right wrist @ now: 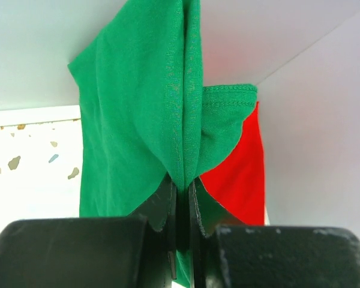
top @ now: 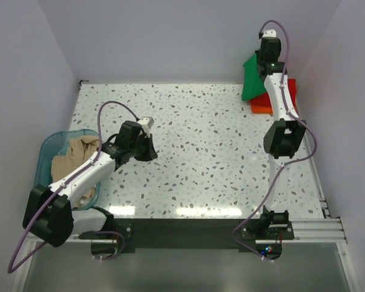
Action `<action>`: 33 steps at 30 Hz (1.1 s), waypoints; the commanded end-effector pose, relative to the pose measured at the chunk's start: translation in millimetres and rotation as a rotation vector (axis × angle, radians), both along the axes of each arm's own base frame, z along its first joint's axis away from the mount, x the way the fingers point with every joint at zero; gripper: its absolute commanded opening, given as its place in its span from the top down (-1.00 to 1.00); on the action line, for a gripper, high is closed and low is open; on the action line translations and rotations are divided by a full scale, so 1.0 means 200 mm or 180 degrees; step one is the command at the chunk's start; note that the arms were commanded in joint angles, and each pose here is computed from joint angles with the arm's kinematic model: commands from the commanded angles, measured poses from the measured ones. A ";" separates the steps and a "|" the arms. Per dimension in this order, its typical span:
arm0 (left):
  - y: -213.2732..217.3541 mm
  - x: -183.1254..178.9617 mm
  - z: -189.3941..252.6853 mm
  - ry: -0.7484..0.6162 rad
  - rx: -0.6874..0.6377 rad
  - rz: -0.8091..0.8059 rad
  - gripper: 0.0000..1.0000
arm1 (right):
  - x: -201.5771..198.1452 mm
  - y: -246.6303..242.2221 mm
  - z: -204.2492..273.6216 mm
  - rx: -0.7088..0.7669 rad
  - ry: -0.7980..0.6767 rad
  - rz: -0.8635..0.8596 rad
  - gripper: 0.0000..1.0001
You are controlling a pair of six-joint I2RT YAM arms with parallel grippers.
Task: Fold and stack the t-shirts
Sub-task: Neatly place the folded tshirt to the corner
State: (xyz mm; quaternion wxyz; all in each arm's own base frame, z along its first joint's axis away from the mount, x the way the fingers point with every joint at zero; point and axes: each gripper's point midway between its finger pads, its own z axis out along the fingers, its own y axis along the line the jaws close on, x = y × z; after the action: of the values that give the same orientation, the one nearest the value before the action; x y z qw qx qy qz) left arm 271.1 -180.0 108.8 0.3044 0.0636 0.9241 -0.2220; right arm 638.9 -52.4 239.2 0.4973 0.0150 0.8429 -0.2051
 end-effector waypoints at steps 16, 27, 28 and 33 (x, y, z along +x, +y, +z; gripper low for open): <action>0.00 0.01 -0.02 -0.0021 -0.0013 -0.0077 1.00 | -0.06 -0.27 0.26 0.0098 -0.0469 -0.0267 1.00; -0.02 0.01 -0.04 0.0025 -0.0042 -0.0113 1.00 | -0.04 -0.50 -0.04 0.0115 -0.0295 -0.0611 0.39; -0.02 0.00 -0.04 0.0021 -0.0044 -0.0113 1.00 | -0.03 -0.52 -0.05 0.0097 -0.0321 -0.0661 0.17; -0.02 0.00 -0.03 0.0017 -0.0069 -0.0127 1.00 | -0.04 -0.56 -0.09 0.0158 -0.0334 -0.0776 -0.82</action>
State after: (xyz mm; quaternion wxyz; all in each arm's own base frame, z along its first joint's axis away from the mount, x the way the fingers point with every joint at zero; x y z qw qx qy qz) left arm 267.0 -181.8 97.7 0.2844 0.0653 0.9291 -0.2272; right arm 623.8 -155.4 209.8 0.4847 0.1146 0.8350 -0.2338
